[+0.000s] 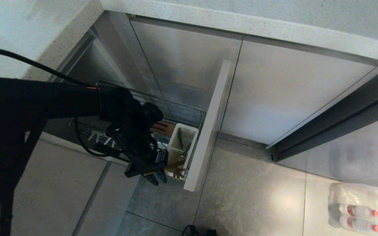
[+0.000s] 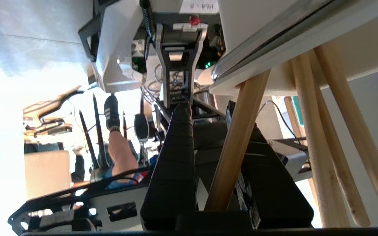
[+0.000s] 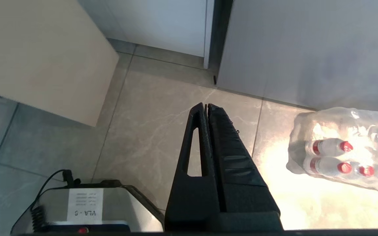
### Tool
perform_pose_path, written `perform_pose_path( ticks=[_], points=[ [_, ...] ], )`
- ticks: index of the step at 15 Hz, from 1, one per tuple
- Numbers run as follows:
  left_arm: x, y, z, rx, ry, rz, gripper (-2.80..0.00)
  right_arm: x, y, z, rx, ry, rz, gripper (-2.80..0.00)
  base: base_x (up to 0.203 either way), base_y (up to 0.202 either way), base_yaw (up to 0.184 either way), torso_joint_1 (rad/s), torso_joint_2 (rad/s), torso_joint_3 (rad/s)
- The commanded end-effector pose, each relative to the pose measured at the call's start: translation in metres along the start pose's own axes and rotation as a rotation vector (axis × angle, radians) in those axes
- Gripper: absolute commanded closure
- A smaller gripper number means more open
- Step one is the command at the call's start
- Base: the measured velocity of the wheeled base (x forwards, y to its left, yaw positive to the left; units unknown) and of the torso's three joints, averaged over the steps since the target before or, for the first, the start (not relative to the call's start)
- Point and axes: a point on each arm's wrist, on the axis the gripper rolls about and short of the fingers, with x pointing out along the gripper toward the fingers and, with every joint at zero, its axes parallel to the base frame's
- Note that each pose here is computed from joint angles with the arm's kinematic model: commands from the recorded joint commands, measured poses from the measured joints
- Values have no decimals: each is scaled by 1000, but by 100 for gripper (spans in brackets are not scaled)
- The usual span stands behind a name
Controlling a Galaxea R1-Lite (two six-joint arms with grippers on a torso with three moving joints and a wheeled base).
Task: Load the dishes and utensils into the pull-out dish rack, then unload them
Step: Take the chopsticks out of the cupboard
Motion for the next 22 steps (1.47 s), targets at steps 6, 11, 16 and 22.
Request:
perform_pose_path(
  ticks=[6,11,16,22],
  points=[
    [-29,-7,-18,2,-45,-34,0,0,0,0,0,1,0,0,0,0,0,0,0,0],
    [-52,-10,-33,21,-78,-55,0,0,0,0,0,1,0,0,0,0,0,0,0,0],
    [-75,-11,-47,24,-134,-89,0,0,0,0,0,1,0,0,0,0,0,0,0,0],
    [-94,-10,-60,37,-184,-115,0,0,0,0,0,1,0,0,0,0,0,0,0,0]
  ],
)
